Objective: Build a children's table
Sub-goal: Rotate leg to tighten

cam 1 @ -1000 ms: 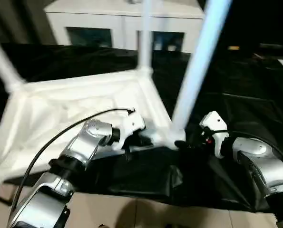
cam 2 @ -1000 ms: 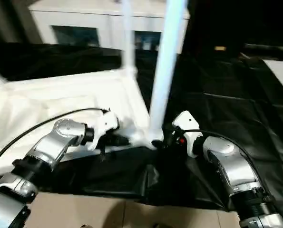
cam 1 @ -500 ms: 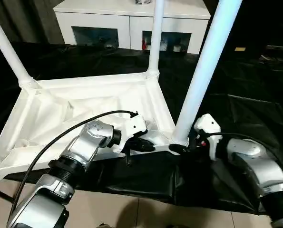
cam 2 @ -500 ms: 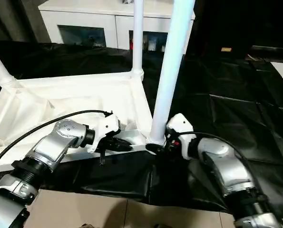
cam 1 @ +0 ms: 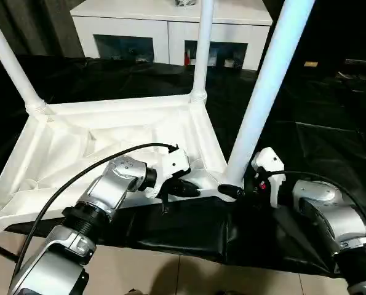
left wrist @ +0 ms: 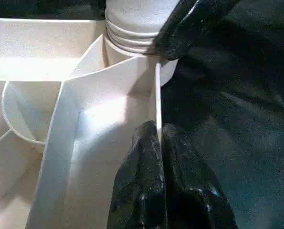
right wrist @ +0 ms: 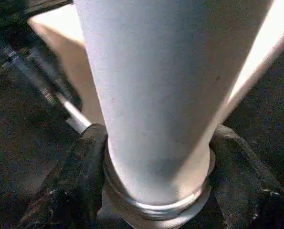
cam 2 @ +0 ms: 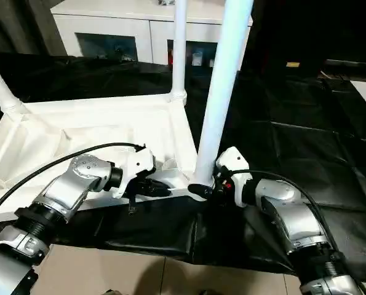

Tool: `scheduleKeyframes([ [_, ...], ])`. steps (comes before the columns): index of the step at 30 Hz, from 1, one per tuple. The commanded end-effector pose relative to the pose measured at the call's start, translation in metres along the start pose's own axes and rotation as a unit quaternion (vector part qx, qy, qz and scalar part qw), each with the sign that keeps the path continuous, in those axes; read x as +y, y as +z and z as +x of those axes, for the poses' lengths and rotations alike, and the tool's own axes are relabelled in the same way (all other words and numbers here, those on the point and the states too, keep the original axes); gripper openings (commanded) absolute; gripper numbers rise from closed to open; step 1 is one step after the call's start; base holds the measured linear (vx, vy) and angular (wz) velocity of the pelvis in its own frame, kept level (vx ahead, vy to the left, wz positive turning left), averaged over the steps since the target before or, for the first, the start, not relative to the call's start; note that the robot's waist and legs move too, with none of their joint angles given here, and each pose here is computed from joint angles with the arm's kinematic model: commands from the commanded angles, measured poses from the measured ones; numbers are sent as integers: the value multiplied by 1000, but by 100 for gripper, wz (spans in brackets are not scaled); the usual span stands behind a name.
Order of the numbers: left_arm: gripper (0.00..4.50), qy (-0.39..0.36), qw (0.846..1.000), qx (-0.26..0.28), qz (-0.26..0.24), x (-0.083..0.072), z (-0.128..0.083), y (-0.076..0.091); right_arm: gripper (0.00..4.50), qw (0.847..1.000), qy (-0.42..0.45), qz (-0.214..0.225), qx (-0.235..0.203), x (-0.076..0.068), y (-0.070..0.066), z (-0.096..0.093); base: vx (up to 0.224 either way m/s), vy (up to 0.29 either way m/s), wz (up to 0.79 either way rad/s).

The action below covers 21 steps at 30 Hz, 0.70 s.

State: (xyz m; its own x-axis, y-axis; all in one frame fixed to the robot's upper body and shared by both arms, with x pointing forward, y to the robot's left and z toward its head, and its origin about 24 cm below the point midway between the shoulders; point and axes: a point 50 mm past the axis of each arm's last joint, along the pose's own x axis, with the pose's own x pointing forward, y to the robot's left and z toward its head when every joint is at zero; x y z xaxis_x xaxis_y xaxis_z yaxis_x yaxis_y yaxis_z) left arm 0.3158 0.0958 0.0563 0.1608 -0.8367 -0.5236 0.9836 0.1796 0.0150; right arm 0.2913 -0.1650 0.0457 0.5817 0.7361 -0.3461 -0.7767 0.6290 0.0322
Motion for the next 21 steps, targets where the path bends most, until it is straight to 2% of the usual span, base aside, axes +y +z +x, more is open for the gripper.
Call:
scheduleKeyframes([
  [1,0,1,1000,-9,9,0,4,7,272,998,-60,11,1,-12,1,-1,0,0,0],
  [2,0,13,1000,-8,6,1,6,7,272,996,-87,23,2,-15,-1,1,0,0,0],
  [3,0,52,999,-2,-11,6,14,7,271,980,-181,86,5,-21,-9,9,0,0,0],
  [4,0,74,997,3,-18,9,20,7,270,967,-230,110,17,-23,-15,12,0,0,0],
  [8,0,140,989,17,-38,17,37,12,270,930,-335,145,42,-23,-25,24,0,0,0],
  [9,0,146,988,19,-40,18,38,13,270,926,-344,147,43,-22,-26,25,0,0,0],
  [10,0,166,985,19,-49,20,46,18,270,910,-370,183,37,-19,-26,35,0,0,0],
  [12,0,196,979,23,-55,21,59,25,270,891,-401,206,47,-14,-25,50,0,0,0],
  [14,0,208,976,27,-54,21,64,27,270,888,-409,202,53,-12,-23,57,0,0,0],
  [15,0,225,973,31,-52,21,70,30,270,891,-409,189,54,-9,-17,67,0,0,0],
  [18,0,243,968,32,-53,23,72,32,270,896,-408,167,49,-6,-8,75,0,0,0],
  [19,0,243,968,32,-53,23,72,33,326,896,-408,167,49,-6,-8,75,0,0,0],
  [21,0,234,971,18,-48,24,70,33,340,907,-389,158,-2,-7,5,74,0,0,0],
])
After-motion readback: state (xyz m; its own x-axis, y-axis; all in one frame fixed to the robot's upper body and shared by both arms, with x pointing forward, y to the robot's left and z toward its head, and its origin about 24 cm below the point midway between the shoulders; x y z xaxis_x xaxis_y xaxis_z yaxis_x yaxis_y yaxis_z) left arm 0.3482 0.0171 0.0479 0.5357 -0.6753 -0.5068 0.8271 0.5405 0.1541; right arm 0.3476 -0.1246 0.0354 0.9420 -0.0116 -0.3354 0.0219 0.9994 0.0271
